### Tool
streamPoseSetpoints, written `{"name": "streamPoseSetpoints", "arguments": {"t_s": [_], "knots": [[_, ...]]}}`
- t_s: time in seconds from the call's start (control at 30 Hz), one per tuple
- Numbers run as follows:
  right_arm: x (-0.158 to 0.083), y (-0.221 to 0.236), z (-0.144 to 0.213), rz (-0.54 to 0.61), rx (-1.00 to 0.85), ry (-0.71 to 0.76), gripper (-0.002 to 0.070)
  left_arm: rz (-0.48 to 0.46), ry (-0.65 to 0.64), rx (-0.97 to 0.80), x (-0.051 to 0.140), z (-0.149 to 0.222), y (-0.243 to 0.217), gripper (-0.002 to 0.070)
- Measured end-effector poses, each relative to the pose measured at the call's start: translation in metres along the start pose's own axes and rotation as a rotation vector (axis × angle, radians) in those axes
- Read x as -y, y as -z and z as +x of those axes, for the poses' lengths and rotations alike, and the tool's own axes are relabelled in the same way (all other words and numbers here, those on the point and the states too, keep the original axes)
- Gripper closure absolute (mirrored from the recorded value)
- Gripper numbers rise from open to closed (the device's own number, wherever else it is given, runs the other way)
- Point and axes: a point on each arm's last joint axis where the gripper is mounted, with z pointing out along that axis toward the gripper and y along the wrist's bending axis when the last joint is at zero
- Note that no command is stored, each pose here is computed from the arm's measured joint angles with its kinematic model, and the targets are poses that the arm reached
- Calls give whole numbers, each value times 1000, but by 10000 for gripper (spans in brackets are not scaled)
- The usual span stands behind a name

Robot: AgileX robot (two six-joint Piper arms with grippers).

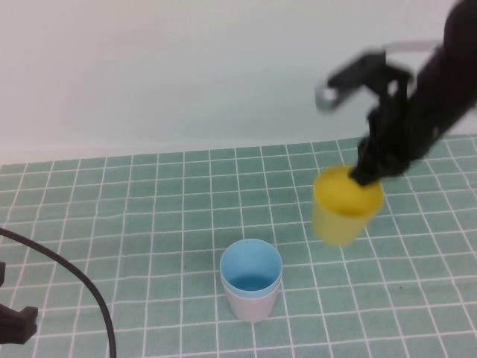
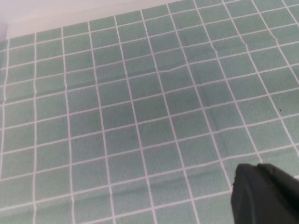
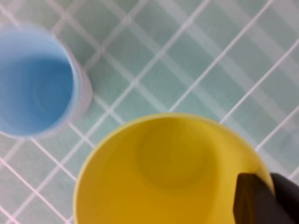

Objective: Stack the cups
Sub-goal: Place the yellow cup on the blue cup

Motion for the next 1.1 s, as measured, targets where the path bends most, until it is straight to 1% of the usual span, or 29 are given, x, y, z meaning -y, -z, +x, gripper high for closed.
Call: {"name": "streamPoseSetpoints", "arguments": {"t_s": [0.07,0.13,0.23,0.3,0.37,0.47,0.7,0.93,1.1], "knots": [[-9,27,-16,17,41,35,650,0,0,0,0,0,0,676],[-24,49,-30,17,92,72,650,0,0,0,0,0,0,676],[-52,61,-43,-10,140,125,650,0,21,0,0,0,0,676],[-70,54,-49,-47,134,154,650,0,34,0,0,0,0,676],[-82,39,-54,-74,96,168,650,1,36,2,0,0,0,676],[-91,11,-58,-101,30,179,650,1,38,2,0,0,0,676],[-91,-28,-61,-120,-53,173,650,1,38,2,0,0,0,676],[-89,-40,-64,-109,-57,170,650,1,38,2,0,0,0,676],[-87,-52,-64,-99,-83,134,647,1,38,2,0,0,0,676]]}}
